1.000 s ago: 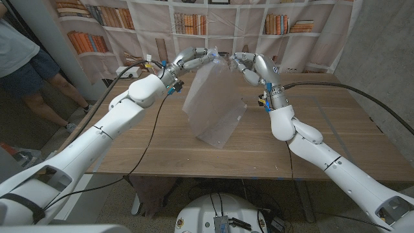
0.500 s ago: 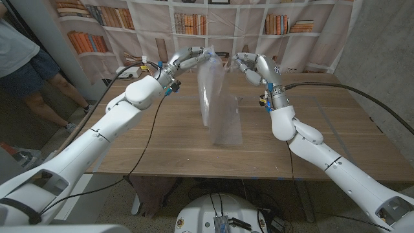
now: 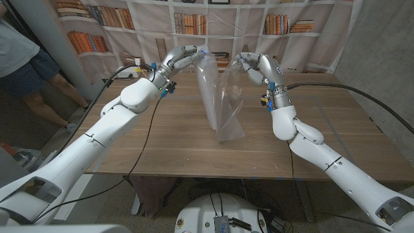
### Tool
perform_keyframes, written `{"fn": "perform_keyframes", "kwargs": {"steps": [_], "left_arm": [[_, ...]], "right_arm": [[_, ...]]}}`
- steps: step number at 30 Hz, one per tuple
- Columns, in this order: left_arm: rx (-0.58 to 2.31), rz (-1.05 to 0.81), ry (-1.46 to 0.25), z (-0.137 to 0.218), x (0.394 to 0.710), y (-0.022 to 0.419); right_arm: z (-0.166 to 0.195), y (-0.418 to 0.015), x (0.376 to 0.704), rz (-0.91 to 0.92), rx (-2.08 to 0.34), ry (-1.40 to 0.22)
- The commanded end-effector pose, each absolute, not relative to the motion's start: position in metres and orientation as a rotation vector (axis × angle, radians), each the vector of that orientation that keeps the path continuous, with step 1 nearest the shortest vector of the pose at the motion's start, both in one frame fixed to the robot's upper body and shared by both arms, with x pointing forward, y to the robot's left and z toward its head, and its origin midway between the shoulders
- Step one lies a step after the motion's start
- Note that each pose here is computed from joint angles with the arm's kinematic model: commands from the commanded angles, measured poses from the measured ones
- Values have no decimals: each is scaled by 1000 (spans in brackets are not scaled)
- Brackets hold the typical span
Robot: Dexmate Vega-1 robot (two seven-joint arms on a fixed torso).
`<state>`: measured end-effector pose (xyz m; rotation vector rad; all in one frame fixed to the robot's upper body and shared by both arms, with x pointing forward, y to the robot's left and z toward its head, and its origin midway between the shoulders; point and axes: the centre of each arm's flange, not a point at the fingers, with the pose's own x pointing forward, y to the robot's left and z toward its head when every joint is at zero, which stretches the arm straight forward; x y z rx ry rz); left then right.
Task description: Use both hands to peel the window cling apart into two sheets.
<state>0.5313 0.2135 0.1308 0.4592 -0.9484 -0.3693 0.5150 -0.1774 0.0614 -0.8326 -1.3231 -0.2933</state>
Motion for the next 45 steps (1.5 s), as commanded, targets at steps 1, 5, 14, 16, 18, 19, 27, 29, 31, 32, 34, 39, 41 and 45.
{"fn": "perform_keyframes", "kwargs": {"steps": [1,5,14,16,18,19,27,29,31,32,34,39,41,45], "left_arm": [[436,-347,-942,125,528,226],[440,-341,-956,125,526,227],[406,-330,-946,117,528,234],[408,-328,-944,116,528,233],[394,-334,-947,115,530,235],[400,-324,-948,115,529,237],[383,-305,-949,109,528,249],[348,-341,-939,107,530,251],[369,-302,-945,106,528,255],[365,-296,-945,106,527,257],[354,-298,-951,106,528,260],[357,-293,-945,106,528,267],[350,-294,-948,105,528,269],[338,-281,-953,102,529,274]], "right_arm": [[63,-180,517,-313,-833,-1296],[63,-181,518,-320,-832,-1286],[61,-183,522,-338,-838,-1258],[61,-183,522,-341,-839,-1255],[61,-183,523,-346,-838,-1251],[61,-183,523,-350,-841,-1248],[61,-182,524,-369,-848,-1229],[60,-182,525,-373,-848,-1223],[60,-182,525,-380,-849,-1219],[59,-182,526,-382,-851,-1216],[59,-182,526,-388,-852,-1209],[59,-182,526,-405,-846,-1198],[59,-181,527,-413,-846,-1193],[58,-180,528,-426,-848,-1179]]}}
